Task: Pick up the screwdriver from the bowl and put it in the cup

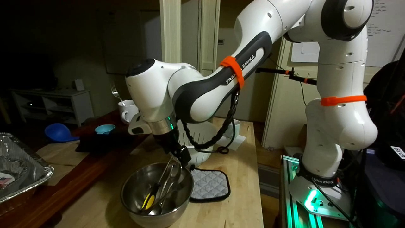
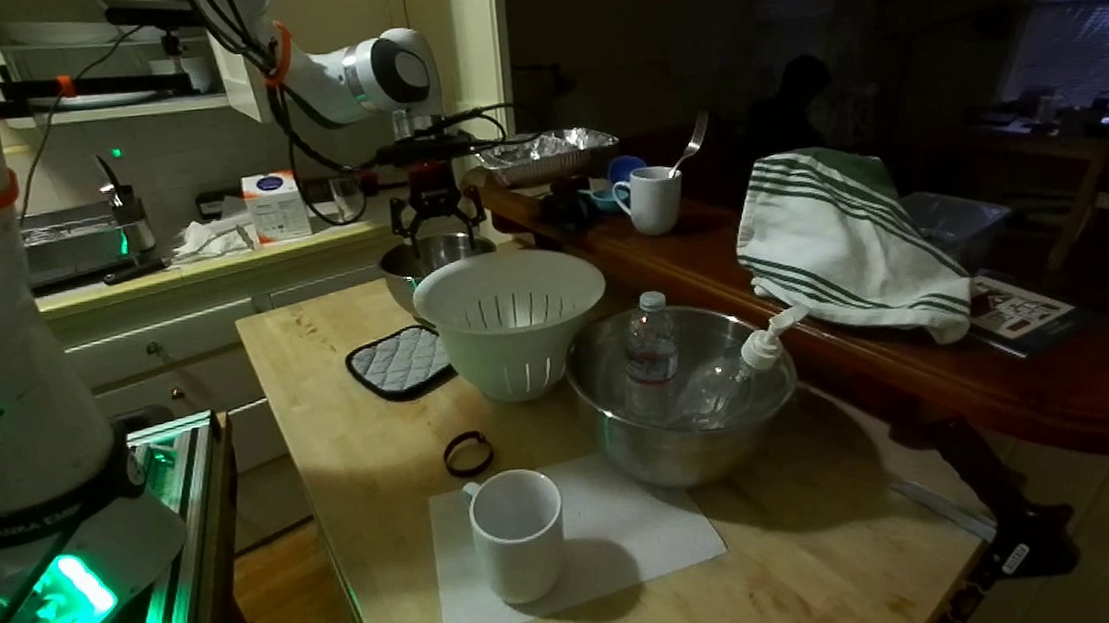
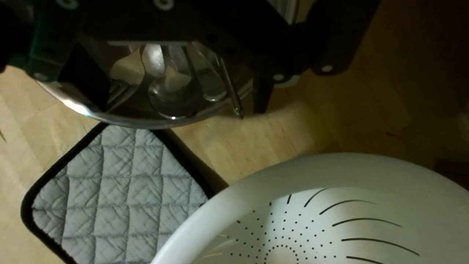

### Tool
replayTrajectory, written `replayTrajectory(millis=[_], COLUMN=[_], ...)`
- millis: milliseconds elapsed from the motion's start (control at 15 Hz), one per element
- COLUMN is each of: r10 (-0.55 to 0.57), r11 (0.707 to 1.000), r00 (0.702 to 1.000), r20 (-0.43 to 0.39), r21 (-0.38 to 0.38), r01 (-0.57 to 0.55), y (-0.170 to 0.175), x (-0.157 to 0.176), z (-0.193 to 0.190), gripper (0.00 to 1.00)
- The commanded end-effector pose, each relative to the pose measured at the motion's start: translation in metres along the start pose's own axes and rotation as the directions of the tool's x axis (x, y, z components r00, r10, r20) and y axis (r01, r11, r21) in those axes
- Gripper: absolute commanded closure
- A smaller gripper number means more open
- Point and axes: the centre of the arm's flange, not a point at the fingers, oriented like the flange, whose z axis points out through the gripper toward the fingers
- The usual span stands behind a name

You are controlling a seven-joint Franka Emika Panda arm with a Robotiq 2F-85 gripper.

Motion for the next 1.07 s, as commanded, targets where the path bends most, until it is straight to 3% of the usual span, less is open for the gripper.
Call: replayTrajectory(millis=[0,67,333,400,533,733,800,1000], r10=[-0.073,-0.082,-0.119,-0.127,-0.141,-0.161,-0.163,-0.155], r11=[0.997,0.996,0.992,0.990,0.988,0.986,0.985,0.986], r00=[0.997,0.996,0.991,0.990,0.987,0.984,0.983,0.982], r20=[0.039,0.044,0.061,0.064,0.070,0.076,0.081,0.112], r21=[-0.031,-0.039,-0.043,-0.045,-0.048,-0.038,-0.039,-0.044], r01=[0.075,0.084,0.121,0.130,0.145,0.164,0.166,0.161], y=[0.018,0.022,0.034,0.034,0.035,0.034,0.032,0.017], x=[0.010,0.009,0.017,0.020,0.026,0.031,0.033,0.032], z=[0.010,0.012,0.019,0.019,0.019,0.018,0.017,0.004], gripper=[0.07,0.18,0.43,0.53,0.56,0.92,0.99,0.98])
